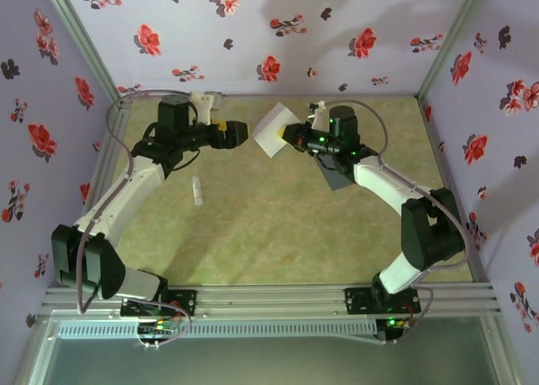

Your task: Place the letter into the envelope and seal it

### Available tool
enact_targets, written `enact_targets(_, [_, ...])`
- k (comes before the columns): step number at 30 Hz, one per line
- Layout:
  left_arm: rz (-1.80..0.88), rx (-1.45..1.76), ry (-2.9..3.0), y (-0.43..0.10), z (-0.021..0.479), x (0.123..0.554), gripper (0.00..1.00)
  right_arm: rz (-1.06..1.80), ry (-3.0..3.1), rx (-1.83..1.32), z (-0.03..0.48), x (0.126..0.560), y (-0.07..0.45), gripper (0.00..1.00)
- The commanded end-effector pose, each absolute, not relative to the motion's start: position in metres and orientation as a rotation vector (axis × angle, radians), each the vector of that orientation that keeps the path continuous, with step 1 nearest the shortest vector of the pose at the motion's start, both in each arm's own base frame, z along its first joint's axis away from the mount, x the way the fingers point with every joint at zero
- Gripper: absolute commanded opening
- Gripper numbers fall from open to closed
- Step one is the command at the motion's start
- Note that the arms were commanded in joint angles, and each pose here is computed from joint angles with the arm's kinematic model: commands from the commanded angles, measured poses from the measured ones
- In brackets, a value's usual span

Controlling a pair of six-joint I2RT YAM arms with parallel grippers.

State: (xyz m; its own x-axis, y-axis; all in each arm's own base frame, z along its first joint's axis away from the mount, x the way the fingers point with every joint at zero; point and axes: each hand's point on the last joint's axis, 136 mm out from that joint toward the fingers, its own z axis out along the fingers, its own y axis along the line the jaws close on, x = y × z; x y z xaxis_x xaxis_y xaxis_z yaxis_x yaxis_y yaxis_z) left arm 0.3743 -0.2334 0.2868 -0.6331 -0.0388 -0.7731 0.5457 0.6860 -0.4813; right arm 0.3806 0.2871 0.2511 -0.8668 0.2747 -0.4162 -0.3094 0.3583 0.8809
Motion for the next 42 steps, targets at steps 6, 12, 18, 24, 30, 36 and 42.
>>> enact_targets(6, [-1.115, 0.487, 2.135, -0.264, 0.266, 0.381, 1.0, 1.617, 2.076, -0.276, 0.278, 0.353, 0.294, 0.0])
enact_targets(12, [-1.178, 0.535, 2.138, -0.283, 0.26, 0.383, 1.0, 1.637, 2.077, -0.336, 0.28, 0.347, 0.296, 0.0])
enact_targets(18, [-1.237, 0.572, 2.154, -0.298, 0.251, 0.38, 1.0, 1.649, 2.074, -0.344, 0.281, 0.346, 0.299, 0.0])
enact_targets(24, [-1.302, 0.616, 2.153, -0.314, 0.248, 0.373, 0.98, 1.664, 2.062, -0.332, 0.28, 0.349, 0.302, 0.0])
enact_targets(30, [-1.43, 0.669, 2.072, -0.323, 0.265, 0.36, 0.84, 1.668, 2.056, -0.319, 0.278, 0.354, 0.303, 0.0])
enact_targets(36, [-1.463, 0.675, 2.024, -0.323, 0.276, 0.353, 0.72, 1.673, 2.062, -0.308, 0.272, 0.358, 0.304, 0.0])
enact_targets(42, [-1.528, 0.656, 1.974, -0.323, 0.288, 0.35, 0.63, 1.678, 2.064, -0.292, 0.267, 0.361, 0.305, 0.0])
